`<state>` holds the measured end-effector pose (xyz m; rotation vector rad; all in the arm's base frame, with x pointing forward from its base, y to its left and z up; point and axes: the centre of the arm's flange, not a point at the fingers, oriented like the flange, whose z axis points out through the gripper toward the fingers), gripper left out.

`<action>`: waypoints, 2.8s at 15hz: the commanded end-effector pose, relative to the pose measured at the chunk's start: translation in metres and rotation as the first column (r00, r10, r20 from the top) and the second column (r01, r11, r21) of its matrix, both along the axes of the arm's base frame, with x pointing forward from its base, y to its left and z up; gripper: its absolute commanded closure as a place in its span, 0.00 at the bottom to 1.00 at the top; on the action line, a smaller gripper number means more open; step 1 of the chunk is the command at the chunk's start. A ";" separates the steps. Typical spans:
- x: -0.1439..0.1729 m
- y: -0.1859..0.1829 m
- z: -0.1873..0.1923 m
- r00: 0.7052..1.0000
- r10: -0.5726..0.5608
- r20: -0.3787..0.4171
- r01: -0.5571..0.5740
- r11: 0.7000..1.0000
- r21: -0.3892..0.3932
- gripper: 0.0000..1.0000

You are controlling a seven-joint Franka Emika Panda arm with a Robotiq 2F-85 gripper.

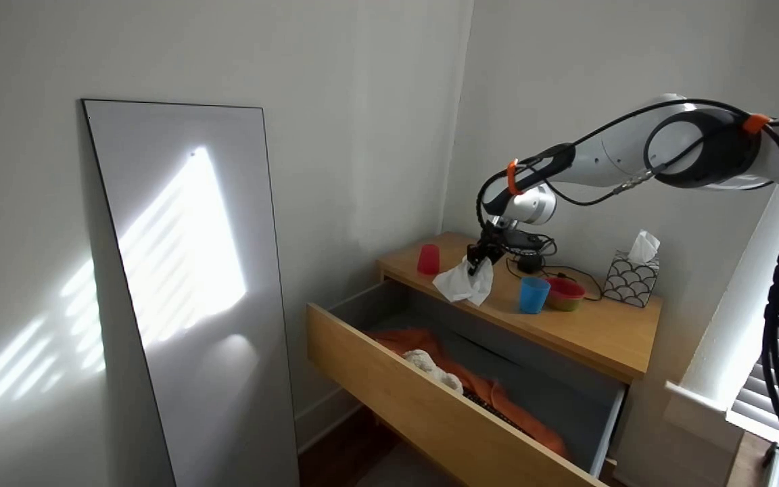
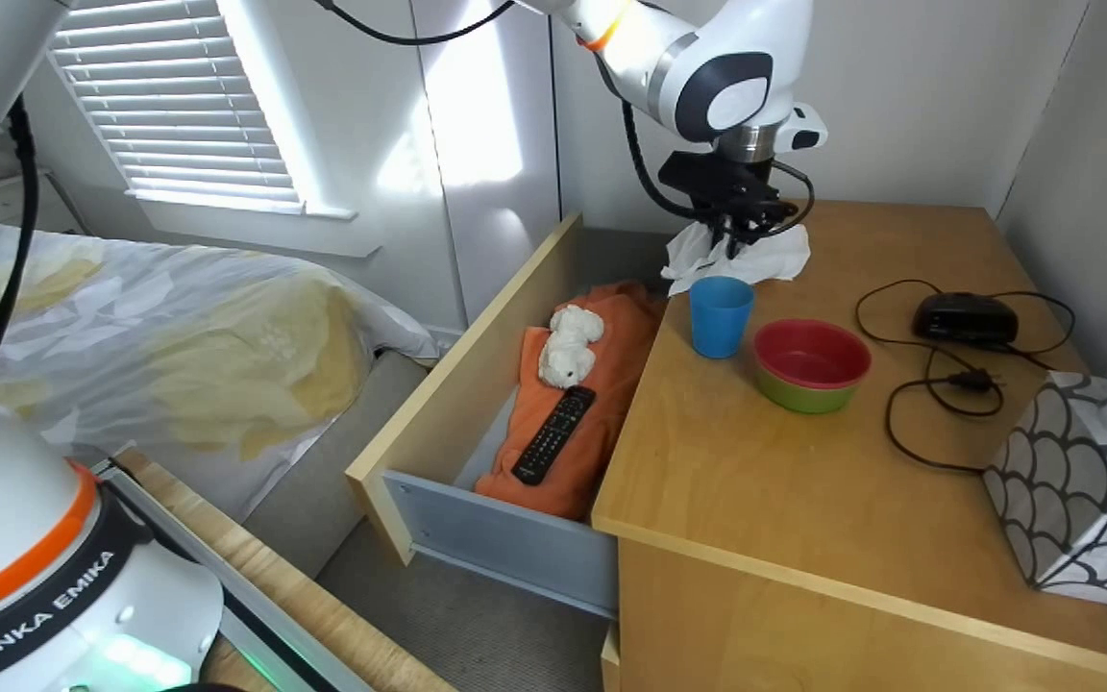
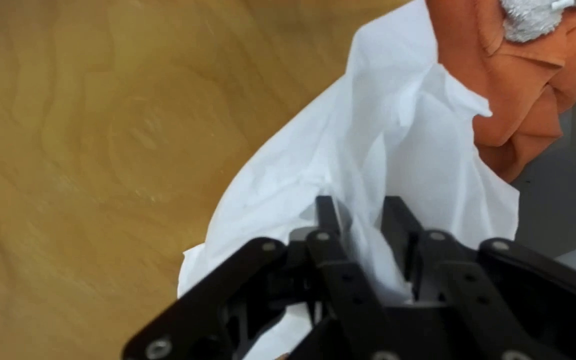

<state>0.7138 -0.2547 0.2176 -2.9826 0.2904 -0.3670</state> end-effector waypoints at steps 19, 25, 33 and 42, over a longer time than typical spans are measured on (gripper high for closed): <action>0.031 -0.012 -0.044 0.993 0.109 0.043 -0.101 0.980 -0.170 0.32; 0.028 -0.004 -0.041 0.996 0.083 0.021 -0.079 0.986 -0.147 0.80; 0.014 0.010 0.014 0.991 -0.127 0.031 0.130 0.986 -0.107 0.99; -0.059 0.018 0.115 0.867 -0.410 -0.284 0.406 0.911 -0.074 0.99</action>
